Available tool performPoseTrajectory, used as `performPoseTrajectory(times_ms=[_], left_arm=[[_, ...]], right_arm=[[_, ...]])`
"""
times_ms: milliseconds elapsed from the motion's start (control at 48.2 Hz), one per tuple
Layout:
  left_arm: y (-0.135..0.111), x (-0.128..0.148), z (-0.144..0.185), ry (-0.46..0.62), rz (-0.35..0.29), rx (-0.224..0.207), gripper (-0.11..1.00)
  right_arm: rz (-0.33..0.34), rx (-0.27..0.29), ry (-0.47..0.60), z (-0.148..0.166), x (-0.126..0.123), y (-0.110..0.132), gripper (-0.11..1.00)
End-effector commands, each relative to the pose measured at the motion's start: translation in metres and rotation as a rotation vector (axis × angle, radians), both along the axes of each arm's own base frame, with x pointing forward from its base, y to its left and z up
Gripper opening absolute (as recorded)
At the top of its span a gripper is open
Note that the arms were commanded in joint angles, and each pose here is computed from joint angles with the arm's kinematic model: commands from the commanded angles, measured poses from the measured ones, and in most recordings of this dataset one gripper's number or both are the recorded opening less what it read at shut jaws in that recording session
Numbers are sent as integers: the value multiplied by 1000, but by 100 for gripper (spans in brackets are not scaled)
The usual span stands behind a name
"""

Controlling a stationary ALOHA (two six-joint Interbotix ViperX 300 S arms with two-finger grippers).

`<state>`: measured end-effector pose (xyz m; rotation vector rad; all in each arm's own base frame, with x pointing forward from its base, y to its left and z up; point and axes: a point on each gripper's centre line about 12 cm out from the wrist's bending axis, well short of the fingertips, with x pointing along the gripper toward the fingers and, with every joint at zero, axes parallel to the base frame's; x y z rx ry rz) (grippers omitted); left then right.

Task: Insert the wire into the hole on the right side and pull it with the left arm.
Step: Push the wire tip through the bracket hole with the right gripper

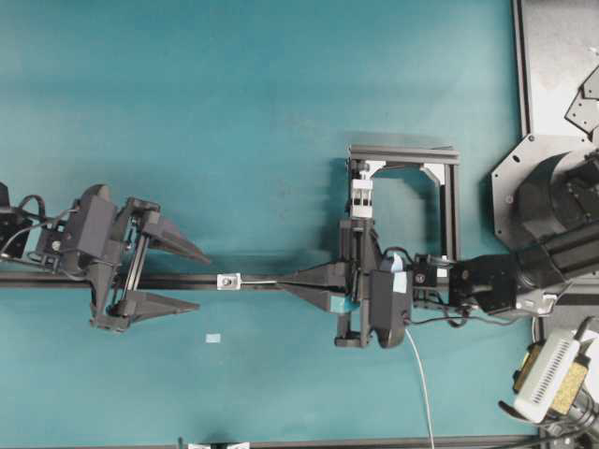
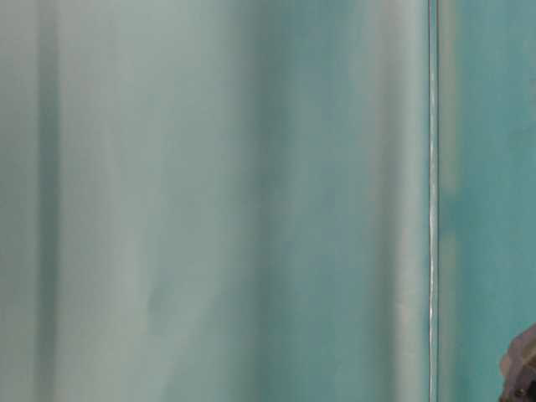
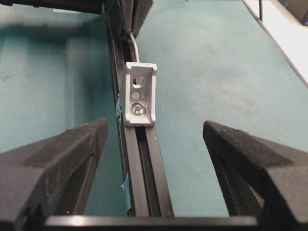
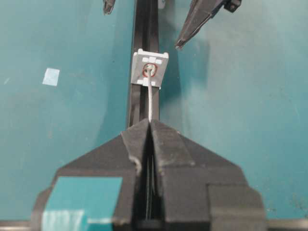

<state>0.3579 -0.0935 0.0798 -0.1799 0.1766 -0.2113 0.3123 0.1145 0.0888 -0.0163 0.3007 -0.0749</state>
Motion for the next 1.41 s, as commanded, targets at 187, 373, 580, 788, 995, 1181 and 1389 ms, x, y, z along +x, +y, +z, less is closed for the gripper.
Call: performPoseTrajectory(times_ms=[187, 373, 580, 788, 995, 1181, 1389], left_arm=[[-3, 6, 11, -36, -1, -12, 86], [-3, 8, 11, -27, -2, -10, 86], [-4, 8, 10, -23, -3, -9, 86], [-4, 8, 11, -24, -3, -10, 86], [-4, 8, 11, -24, -3, -10, 86], [-4, 8, 11, -23, -3, -9, 86], [-4, 8, 11, -24, -3, -10, 86]], right_arm=[[0, 9, -25, 5, 7, 5, -8], [-4, 12, -29, 5, 9, 5, -8], [-18, 10, -29, 2, 16, 3, -8], [-39, 11, -34, 1, 25, -1, -8], [-54, 11, -40, 1, 32, -4, -8], [-58, 13, -44, 1, 36, -4, -8], [-62, 14, -50, 2, 40, -4, -8]])
